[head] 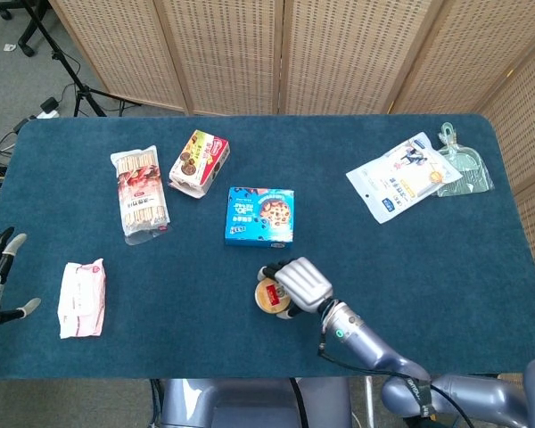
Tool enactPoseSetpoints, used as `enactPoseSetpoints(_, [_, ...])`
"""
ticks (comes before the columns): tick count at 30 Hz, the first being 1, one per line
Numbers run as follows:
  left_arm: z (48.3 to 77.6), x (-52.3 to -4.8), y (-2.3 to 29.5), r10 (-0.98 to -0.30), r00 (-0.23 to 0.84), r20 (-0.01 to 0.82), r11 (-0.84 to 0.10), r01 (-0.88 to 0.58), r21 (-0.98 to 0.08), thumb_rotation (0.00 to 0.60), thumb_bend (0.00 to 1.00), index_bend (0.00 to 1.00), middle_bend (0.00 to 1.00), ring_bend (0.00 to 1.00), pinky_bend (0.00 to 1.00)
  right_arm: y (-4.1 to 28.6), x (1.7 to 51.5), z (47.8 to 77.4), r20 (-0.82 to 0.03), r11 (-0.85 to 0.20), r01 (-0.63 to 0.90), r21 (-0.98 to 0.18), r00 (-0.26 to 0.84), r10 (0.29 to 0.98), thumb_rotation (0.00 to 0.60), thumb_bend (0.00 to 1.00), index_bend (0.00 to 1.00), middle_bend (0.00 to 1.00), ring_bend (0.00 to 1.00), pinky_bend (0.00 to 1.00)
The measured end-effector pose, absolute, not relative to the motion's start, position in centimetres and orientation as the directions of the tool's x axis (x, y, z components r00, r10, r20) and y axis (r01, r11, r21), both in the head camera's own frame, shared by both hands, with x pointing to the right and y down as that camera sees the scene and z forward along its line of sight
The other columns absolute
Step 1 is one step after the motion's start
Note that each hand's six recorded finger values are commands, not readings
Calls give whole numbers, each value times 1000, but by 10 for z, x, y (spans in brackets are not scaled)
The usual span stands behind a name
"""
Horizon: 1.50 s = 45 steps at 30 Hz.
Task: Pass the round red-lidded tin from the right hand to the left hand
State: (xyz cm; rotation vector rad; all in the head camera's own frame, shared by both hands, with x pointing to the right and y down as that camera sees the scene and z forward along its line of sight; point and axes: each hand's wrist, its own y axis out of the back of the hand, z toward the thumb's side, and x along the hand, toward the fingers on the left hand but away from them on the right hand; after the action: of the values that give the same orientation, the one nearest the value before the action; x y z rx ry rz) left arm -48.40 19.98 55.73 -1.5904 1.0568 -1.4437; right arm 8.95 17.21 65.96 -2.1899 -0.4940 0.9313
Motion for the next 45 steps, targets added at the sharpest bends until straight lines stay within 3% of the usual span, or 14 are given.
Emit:
enactPoseSetpoints(3, [559, -484, 200, -916, 31, 400, -401, -96, -911, 600, 51, 0, 0, 0, 0, 181, 63, 658, -461, -686, 61, -725, 697, 549, 600, 517, 566, 591, 433, 521])
enactPoseSetpoints(5, [559, -485, 199, -915, 29, 402, -402, -95, -911, 600, 51, 0, 0, 0, 0, 185, 48, 657, -452, -686, 64, -725, 708, 543, 600, 428, 553, 569, 432, 521])
enactPoseSetpoints(6, [559, -485, 199, -916, 28, 401, -402, -96, -911, 600, 51, 0, 0, 0, 0, 186, 40, 657, -449, -689, 69, -722, 710, 542, 600, 275, 487, 505, 401, 514])
enactPoseSetpoints(7, [559, -485, 199, -916, 28, 400, -401, -98, -911, 600, 52, 0, 0, 0, 0, 187, 35, 657, -450, -693, 69, -718, 713, 538, 600, 123, 332, 368, 309, 461])
enactPoseSetpoints(8, [558, -486, 199, -917, 28, 399, -399, -102, -911, 600, 51, 0, 0, 0, 0, 189, 30, 659, -459, -700, 60, -711, 715, 527, 600, 43, 219, 255, 223, 405])
enactPoseSetpoints(10, [558, -486, 199, -916, 27, 399, -400, -106, -910, 600, 51, 0, 0, 0, 0, 193, 26, 662, -481, -716, 39, -697, 716, 506, 600, 0, 1, 16, 18, 194])
enactPoseSetpoints(11, [558, -487, 199, -916, 27, 401, -402, -108, -909, 600, 51, 0, 0, 0, 0, 194, 24, 663, -494, -730, 34, -683, 714, 496, 600, 0, 0, 0, 0, 146])
enactPoseSetpoints(13, [559, -488, 198, -914, 25, 404, -404, -111, -908, 600, 51, 0, 0, 0, 0, 196, 22, 663, -507, -748, 40, -663, 711, 487, 600, 0, 0, 0, 0, 59])
enactPoseSetpoints(16, [558, -489, 198, -914, 25, 405, -405, -116, -907, 600, 51, 0, 0, 0, 0, 193, 22, 656, -490, -738, 59, -673, 712, 503, 600, 0, 0, 0, 0, 25])
enactPoseSetpoints(27, [561, -484, 196, -911, 52, 410, -413, -108, -904, 600, 50, 0, 0, 0, 0, 160, 60, 606, -396, -627, 102, -773, 693, 602, 600, 0, 0, 0, 0, 25])
enactPoseSetpoints(32, [564, -465, 195, -893, 159, 421, -437, -83, -895, 600, 48, 0, 0, 0, 0, 133, 121, 582, -358, -491, 55, -870, 614, 704, 600, 0, 0, 0, 0, 3])
enactPoseSetpoints(34, [567, -456, 195, -876, 214, 432, -455, -70, -888, 600, 47, 0, 0, 0, 0, 127, 170, 572, -354, -428, 11, -904, 544, 761, 600, 0, 0, 0, 0, 0])
enactPoseSetpoints(41, [585, -395, 196, -722, 497, 482, -536, 39, -843, 600, 47, 0, 0, 0, 0, 136, 295, 559, -308, -336, 31, -941, 330, 893, 600, 0, 0, 0, 0, 0])
enactPoseSetpoints(45, [596, -361, 200, -631, 582, 513, -575, 95, -813, 600, 46, 0, 0, 0, 0, 154, 363, 554, -238, -251, 44, -967, 192, 952, 600, 0, 0, 0, 0, 0])
